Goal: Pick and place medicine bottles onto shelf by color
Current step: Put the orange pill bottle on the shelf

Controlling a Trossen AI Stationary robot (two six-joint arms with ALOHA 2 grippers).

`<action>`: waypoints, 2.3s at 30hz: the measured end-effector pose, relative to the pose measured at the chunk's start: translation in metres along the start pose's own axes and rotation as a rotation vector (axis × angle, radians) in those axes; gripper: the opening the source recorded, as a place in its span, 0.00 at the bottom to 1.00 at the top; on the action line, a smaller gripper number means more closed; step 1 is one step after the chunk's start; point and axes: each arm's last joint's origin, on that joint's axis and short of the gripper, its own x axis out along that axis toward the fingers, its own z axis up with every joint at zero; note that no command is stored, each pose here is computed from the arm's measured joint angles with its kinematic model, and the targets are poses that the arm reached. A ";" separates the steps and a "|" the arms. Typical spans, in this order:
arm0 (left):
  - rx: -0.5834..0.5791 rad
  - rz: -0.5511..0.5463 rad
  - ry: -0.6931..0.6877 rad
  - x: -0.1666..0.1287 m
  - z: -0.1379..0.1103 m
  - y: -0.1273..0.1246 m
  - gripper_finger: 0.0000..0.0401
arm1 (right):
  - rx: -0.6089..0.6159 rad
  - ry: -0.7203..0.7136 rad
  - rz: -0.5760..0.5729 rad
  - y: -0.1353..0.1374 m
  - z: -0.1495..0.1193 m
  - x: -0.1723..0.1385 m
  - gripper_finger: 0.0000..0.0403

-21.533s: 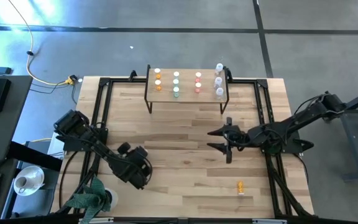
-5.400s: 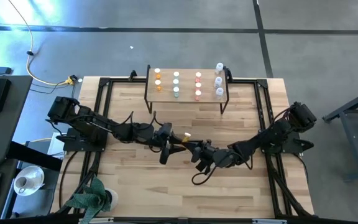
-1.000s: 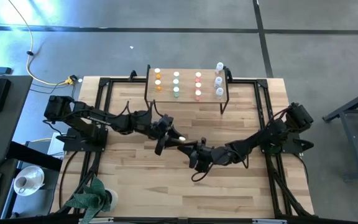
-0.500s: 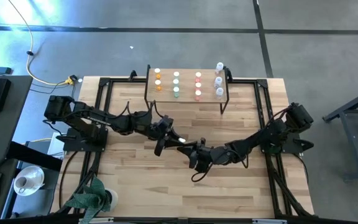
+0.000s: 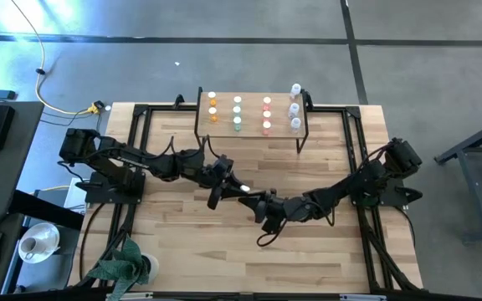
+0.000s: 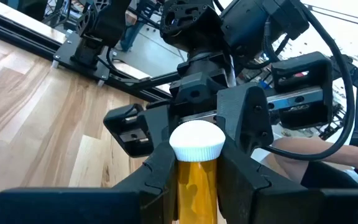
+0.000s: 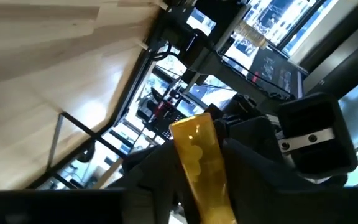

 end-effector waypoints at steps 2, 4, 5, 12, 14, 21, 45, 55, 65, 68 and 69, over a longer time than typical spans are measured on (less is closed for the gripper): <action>0.002 0.000 -0.001 0.000 0.000 0.000 0.21 | 0.021 -0.001 0.000 0.000 0.000 0.000 0.34; 0.003 0.000 -0.002 0.000 0.000 0.000 0.21 | 0.030 -0.003 -0.001 0.000 0.000 0.000 0.39; 0.003 0.001 -0.003 0.000 0.001 0.001 0.21 | 0.030 -0.004 -0.002 0.000 0.000 0.000 0.41; 0.006 0.003 -0.004 -0.001 0.002 0.003 0.21 | 0.063 -0.036 -0.019 -0.004 0.009 -0.007 0.46; 0.021 0.013 -0.010 -0.002 0.003 0.005 0.21 | 0.106 -0.056 -0.023 -0.005 0.012 -0.009 0.46; 0.041 0.033 -0.018 -0.004 0.006 0.011 0.21 | 0.320 -0.097 0.002 -0.006 0.021 -0.016 0.46; 0.284 -0.053 0.038 0.005 -0.013 -0.019 0.21 | 2.108 -0.059 0.074 -0.005 0.016 -0.012 0.46; 0.365 -0.051 0.015 0.008 -0.018 -0.032 0.21 | 2.159 0.006 0.039 -0.006 0.023 -0.019 0.46; 0.427 0.017 -0.012 0.009 -0.022 -0.039 0.21 | 2.159 -0.026 0.063 -0.001 0.011 -0.007 0.46; 0.454 0.044 -0.021 0.009 -0.023 -0.040 0.21 | 2.164 -0.040 0.070 -0.001 0.009 -0.005 0.46; 0.457 0.047 -0.022 0.009 -0.023 -0.041 0.21 | 2.165 -0.037 0.068 0.000 0.008 -0.005 0.46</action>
